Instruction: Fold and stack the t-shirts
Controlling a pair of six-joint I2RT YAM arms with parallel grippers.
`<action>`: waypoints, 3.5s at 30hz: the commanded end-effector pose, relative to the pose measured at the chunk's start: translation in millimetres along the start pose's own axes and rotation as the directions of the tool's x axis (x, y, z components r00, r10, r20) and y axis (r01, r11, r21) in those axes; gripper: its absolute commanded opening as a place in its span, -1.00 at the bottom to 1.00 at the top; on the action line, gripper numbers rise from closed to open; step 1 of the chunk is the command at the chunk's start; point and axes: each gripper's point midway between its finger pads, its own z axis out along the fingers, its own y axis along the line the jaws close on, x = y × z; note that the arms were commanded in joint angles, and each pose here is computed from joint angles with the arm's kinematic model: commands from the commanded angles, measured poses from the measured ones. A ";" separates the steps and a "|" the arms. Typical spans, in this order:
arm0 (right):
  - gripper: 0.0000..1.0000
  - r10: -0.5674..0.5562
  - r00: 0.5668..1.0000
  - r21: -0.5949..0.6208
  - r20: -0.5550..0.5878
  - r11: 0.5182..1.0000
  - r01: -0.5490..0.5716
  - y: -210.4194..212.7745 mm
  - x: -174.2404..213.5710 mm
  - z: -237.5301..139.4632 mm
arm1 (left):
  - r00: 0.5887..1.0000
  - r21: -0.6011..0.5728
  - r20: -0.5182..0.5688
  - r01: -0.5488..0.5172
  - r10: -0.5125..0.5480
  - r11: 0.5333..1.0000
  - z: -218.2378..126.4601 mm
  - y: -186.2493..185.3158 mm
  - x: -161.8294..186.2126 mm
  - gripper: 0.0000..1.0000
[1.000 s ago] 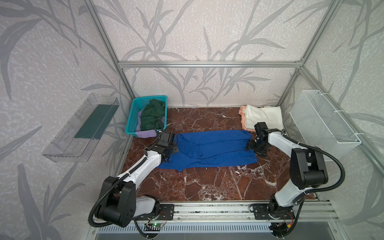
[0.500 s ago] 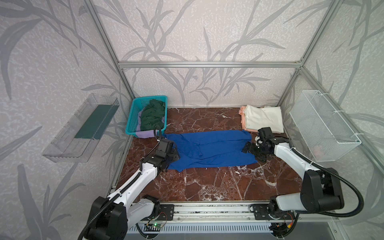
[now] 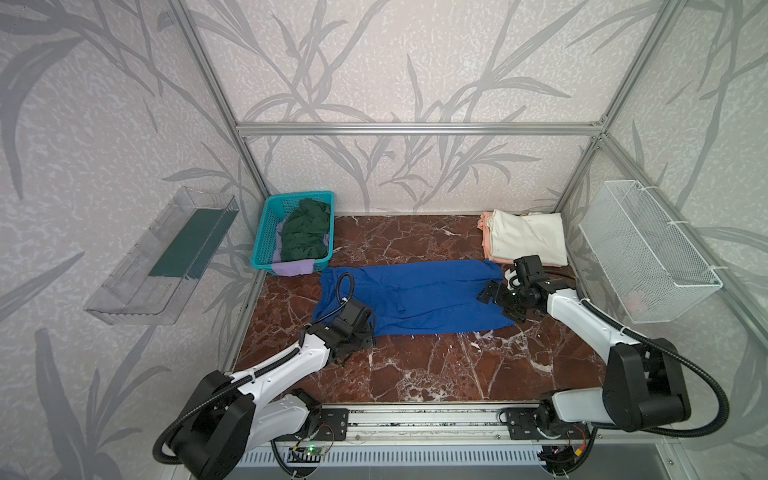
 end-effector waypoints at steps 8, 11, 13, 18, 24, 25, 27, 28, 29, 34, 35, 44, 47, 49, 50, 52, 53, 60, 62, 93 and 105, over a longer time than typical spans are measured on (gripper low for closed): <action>0.98 0.003 0.999 0.007 -0.034 1.000 -0.003 -4.6 7.6 8.2 | 0.999 -0.090 -0.031 0.005 -0.008 0.996 13.7 10.4 3.5 -0.47; 0.98 0.003 0.999 0.013 -0.032 1.000 -0.002 -5.4 7.5 7.9 | 0.999 -0.096 -0.035 -0.001 -0.003 0.995 9.7 9.4 1.7 -0.90; 0.98 0.005 1.000 0.018 -0.029 1.000 -0.005 -6.6 7.5 7.7 | 1.000 -0.090 -0.020 -0.002 0.000 0.996 4.8 8.6 -1.7 -1.00; 0.98 0.007 1.000 0.021 -0.029 1.000 -0.006 -7.3 6.4 8.6 | 1.000 -0.086 0.011 -0.007 0.008 0.996 -7.4 8.7 -8.0 -1.00; 0.98 0.006 1.000 0.019 -0.029 1.000 -0.005 -6.4 5.3 9.9 | 1.000 -0.080 0.009 -0.019 0.019 0.997 -10.2 3.3 -12.8 -1.00; 0.98 0.005 1.000 0.020 -0.030 1.000 -0.004 -6.6 5.3 10.1 | 1.000 -0.080 0.006 -0.020 0.021 0.997 -10.5 1.9 -13.5 -1.00; 0.98 0.003 1.000 0.018 -0.030 1.000 -0.003 -5.7 5.1 9.9 | 0.999 -0.079 0.007 -0.031 0.031 0.996 -12.4 -1.0 -16.5 -1.00; 0.98 0.002 1.000 0.019 -0.029 1.000 -0.001 -6.0 5.0 9.7 | 0.999 -0.082 0.011 -0.036 0.037 0.996 -14.2 -1.9 -18.9 -1.00; 0.98 0.002 1.000 0.021 -0.026 1.000 -0.001 -6.4 4.6 9.5 | 0.999 -0.085 0.019 -0.041 0.042 0.996 -16.0 -2.7 -22.2 -1.00; 0.98 -0.014 1.000 0.044 -0.006 0.999 0.014 -9.3 0.9 7.0 | 0.989 -0.123 0.124 -0.060 0.075 0.991 -21.9 -4.3 -49.4 -1.00; 0.98 -0.016 1.000 0.051 -0.003 0.999 0.016 -10.5 0.5 6.7 | 0.987 -0.126 0.138 -0.065 0.083 0.990 -22.9 -6.3 -54.6 -1.00; 0.98 -0.060 0.998 0.117 0.013 0.992 0.058 -18.5 -5.1 0.9 | 0.972 -0.213 0.135 -0.159 0.190 0.964 -6.9 -29.0 -94.2 -1.00; 0.98 -0.062 0.998 0.138 0.016 0.989 0.059 -22.1 -6.0 0.3 | 0.962 -0.272 0.097 -0.222 0.256 0.936 0.7 -35.9 -107.2 -1.00; 0.98 -0.059 0.998 0.143 0.014 0.988 0.056 -23.5 -5.2 1.5 | 0.951 -0.296 0.074 -0.266 0.300 0.917 9.9 -42.3 -115.9 -1.00; 0.98 -0.057 0.998 0.143 0.014 0.988 0.054 -23.7 -5.4 1.8 | 0.945 -0.299 0.067 -0.286 0.319 0.910 13.3 -46.6 -119.6 -1.00; 0.98 -0.051 0.999 0.144 0.009 0.988 0.049 -24.5 -4.3 3.6 | 0.931 -0.299 0.044 -0.333 0.362 0.894 24.3 -55.6 -125.6 -1.00; 0.98 -0.048 0.999 0.145 0.009 0.988 0.047 -24.9 -4.5 4.0 | 0.927 -0.303 0.037 -0.346 0.374 0.888 28.2 -58.2 -128.2 -1.00; 0.98 -0.043 0.999 0.156 -0.005 0.987 0.043 -28.3 -1.2 5.9 | 0.911 -0.316 0.073 -0.366 0.407 0.875 42.9 -71.8 -147.3 -1.00; 0.98 -0.047 0.999 0.169 -0.011 0.984 0.048 -30.6 -0.2 5.9 | 0.916 -0.330 0.083 -0.347 0.393 0.878 41.5 -71.5 -151.1 -0.90; 0.98 -0.344 0.918 0.386 -0.195 0.834 0.394 24.4 -13.9 89.6 | 0.986 -0.202 0.145 -0.053 0.084 0.978 56.1 -27.3 -125.5 0.56; 0.98 -0.249 0.940 0.387 -0.235 0.863 0.325 -3.3 8.6 81.4 | 0.987 -0.144 0.120 -0.090 0.107 0.986 108.2 -65.3 -198.1 0.56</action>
